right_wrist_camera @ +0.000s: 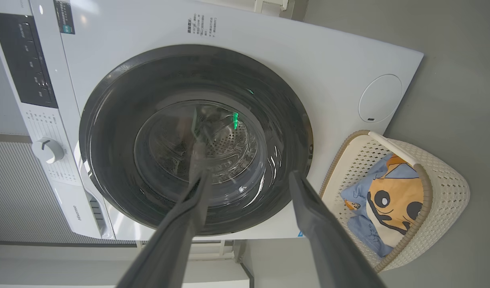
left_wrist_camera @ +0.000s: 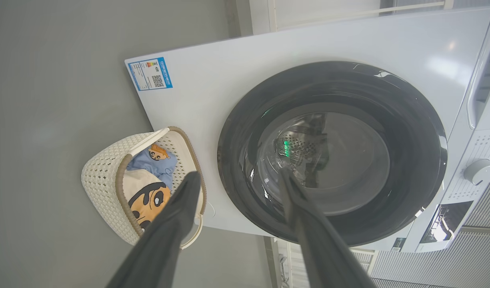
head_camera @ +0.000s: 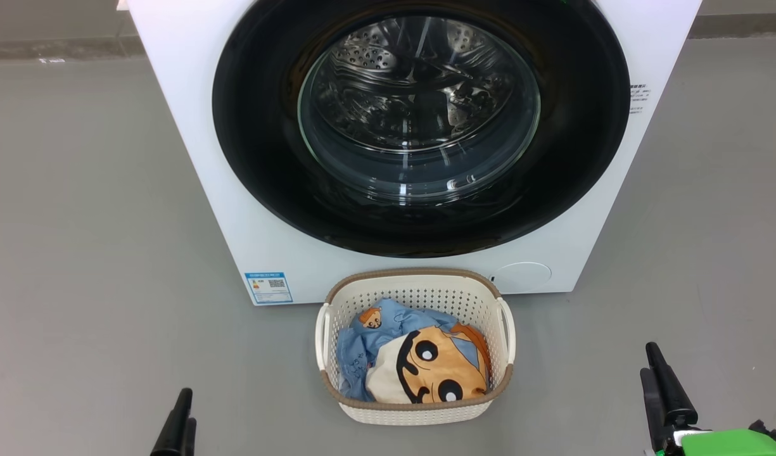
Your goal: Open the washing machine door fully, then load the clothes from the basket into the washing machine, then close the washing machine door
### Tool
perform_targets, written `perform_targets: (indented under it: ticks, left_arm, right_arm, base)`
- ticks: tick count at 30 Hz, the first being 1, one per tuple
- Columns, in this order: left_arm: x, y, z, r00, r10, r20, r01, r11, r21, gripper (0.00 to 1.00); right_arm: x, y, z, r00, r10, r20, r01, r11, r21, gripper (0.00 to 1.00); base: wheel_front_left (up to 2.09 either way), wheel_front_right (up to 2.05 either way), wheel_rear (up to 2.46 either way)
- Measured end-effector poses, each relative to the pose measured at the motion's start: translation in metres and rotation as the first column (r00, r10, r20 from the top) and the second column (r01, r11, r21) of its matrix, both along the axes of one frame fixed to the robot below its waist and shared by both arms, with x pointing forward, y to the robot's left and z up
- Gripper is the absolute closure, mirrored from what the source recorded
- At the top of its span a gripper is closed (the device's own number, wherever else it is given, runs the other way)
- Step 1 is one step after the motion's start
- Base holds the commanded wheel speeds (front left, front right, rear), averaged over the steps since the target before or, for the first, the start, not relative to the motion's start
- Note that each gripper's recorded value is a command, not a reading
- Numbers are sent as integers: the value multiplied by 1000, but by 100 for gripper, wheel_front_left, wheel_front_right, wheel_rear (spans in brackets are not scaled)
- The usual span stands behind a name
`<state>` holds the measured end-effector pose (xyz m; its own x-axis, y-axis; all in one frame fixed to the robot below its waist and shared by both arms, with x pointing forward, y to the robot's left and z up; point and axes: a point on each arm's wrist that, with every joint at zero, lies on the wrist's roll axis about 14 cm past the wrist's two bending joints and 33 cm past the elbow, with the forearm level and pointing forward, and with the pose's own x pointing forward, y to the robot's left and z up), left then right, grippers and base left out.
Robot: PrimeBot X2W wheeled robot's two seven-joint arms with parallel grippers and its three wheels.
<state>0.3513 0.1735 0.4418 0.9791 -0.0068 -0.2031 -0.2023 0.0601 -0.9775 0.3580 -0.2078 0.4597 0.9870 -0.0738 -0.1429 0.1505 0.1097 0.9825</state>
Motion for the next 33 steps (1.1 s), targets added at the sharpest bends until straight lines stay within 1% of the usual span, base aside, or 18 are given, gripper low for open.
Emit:
perform_targets:
  ticks: [3, 10, 16, 18, 24, 25, 26, 33]
  left_arm:
    - [1, 0, 2, 1000, -1, 6, 1, 1000, 20, 0]
    - [2, -1, 7, 1000, -19, 23, 16, 993, 114, 0]
    - [2, -3, 10, 999, -46, 29, 39, 975, 218, 0]
    - [2, -3, 11, 998, -55, 31, 45, 964, 263, 0]
    - [3, -3, 16, 996, -78, 42, 57, 926, 372, 0]
    - [3, -3, 16, 996, -78, 42, 57, 926, 372, 0]
    - [3, -4, 17, 995, -88, 44, 63, 910, 410, 0]
    - [4, -6, 23, 991, -126, 53, 78, 837, 542, 0]
  right_arm:
    - [1, 0, 3, 1000, 6, 8, -6, 1000, -29, 0]
    - [4, 3, 14, 999, 45, 27, -40, 986, -164, 0]
    - [1, 5, 16, 997, 79, 20, -70, 953, -296, 0]
    - [1, 7, 17, 995, 94, 18, -82, 936, -342, 0]
    - [3, 11, 23, 993, 117, 27, -94, 897, -433, 0]
    - [3, 11, 23, 993, 117, 27, -94, 897, -433, 0]
    - [3, 11, 24, 992, 123, 27, -96, 879, -467, 0]
    - [3, 12, 27, 989, 146, 23, -106, 810, -577, 0]
  base:
    - [0, 0, 0]
    - [0, 0, 0]
    - [0, 0, 0]
    - [0, 0, 0]
    - [0, 0, 0]
    - [0, 0, 0]
    - [0, 0, 0]
    - [0, 0, 0]
